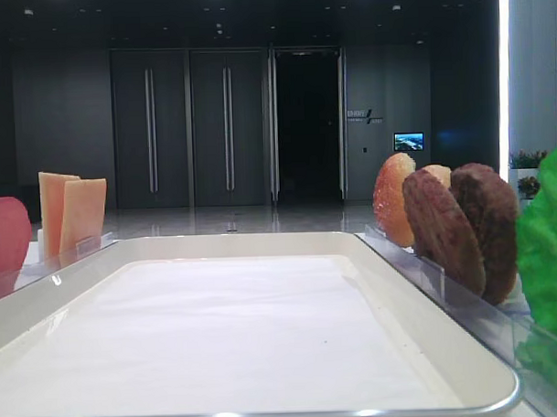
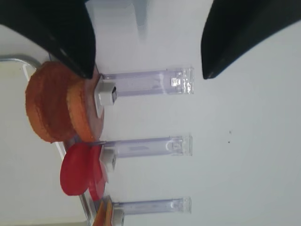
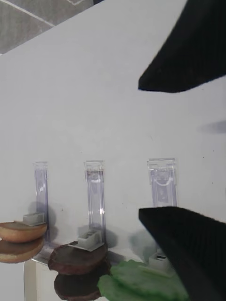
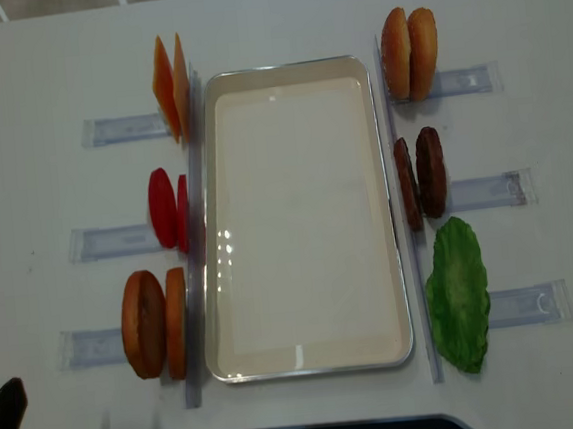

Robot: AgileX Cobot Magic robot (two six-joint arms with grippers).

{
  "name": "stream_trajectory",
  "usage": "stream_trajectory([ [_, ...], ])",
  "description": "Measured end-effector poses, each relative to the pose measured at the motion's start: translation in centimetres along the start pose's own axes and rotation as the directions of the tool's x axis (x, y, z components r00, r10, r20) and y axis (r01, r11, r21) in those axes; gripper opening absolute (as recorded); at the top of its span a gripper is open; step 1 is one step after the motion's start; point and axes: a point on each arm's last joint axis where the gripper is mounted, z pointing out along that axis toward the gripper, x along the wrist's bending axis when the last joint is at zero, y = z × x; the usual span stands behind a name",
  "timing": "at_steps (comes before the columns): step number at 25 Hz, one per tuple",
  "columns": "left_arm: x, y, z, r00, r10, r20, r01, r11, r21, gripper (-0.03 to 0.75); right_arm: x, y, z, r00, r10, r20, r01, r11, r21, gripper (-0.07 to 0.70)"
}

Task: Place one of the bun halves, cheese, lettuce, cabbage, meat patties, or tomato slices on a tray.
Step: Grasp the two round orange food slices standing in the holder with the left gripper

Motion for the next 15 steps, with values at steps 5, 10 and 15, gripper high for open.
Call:
stream_trajectory([
  [5,0.0,1.0,1.8,1.0,-0.026,0.002,0.026,0.989,0.143,0.535,0.0,0.0,0.0,1.0,0.0,0.0,0.0,1.0,0.0,0.514],
  [10,0.2,2.0,3.4,0.999,-0.041,-0.009,0.042,0.965,0.26,0.535,0.0,0.0,0.0,1.0,0.0,0.0,0.0,1.0,0.0,0.514],
  [15,0.2,3.3,4.5,0.999,-0.047,-0.015,0.049,0.943,0.33,0.535,0.0,0.0,0.0,1.0,0.0,0.0,0.0,1.0,0.0,0.514],
])
